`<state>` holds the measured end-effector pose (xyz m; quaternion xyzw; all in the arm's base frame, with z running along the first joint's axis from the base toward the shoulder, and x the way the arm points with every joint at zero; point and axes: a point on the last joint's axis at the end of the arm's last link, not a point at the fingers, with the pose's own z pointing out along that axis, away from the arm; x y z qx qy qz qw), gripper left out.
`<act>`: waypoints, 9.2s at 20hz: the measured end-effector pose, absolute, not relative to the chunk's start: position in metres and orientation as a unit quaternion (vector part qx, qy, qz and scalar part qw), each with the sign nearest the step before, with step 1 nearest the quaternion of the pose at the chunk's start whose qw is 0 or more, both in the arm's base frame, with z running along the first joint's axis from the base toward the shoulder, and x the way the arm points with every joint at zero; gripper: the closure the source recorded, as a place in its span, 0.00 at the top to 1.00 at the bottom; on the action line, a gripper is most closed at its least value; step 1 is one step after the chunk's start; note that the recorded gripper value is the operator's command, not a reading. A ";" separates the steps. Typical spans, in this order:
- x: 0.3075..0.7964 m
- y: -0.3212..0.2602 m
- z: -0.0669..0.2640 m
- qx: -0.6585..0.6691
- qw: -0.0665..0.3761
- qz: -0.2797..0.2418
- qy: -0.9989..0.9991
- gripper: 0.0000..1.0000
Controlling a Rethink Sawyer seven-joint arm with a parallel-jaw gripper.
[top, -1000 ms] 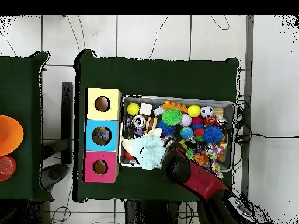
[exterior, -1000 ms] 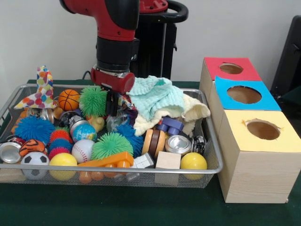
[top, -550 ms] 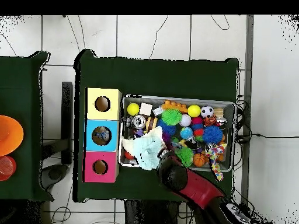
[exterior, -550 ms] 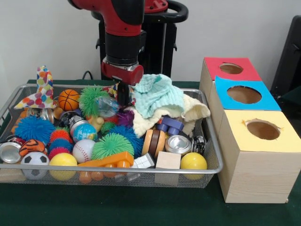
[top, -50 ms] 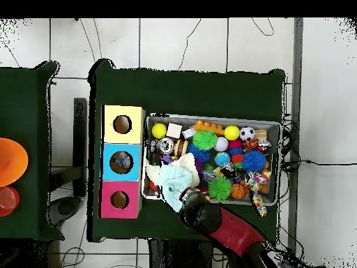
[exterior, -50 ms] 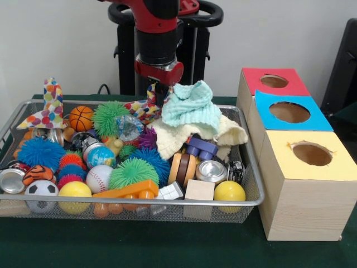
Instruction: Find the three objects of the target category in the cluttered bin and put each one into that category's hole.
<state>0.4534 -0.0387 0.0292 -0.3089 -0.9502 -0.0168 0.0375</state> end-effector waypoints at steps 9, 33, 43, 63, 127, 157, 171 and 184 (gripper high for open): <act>0.445 -0.033 0.046 -0.298 0.047 0.007 -0.953 0.00; 0.425 -0.079 0.049 -0.329 -0.010 0.095 -0.940 0.00; 0.445 -0.096 0.072 -0.352 -0.044 0.102 -0.929 0.00; 0.459 -0.120 0.023 -0.342 -0.116 0.132 -0.923 0.00; 0.565 -0.136 -0.012 -0.540 -0.055 0.045 -0.839 1.00; 0.651 -0.182 -0.011 -0.549 0.080 0.098 -0.826 1.00; 0.712 -0.142 -0.021 -0.544 0.041 0.110 -0.831 1.00; 0.727 -0.138 -0.022 -0.535 0.113 0.125 -0.828 1.00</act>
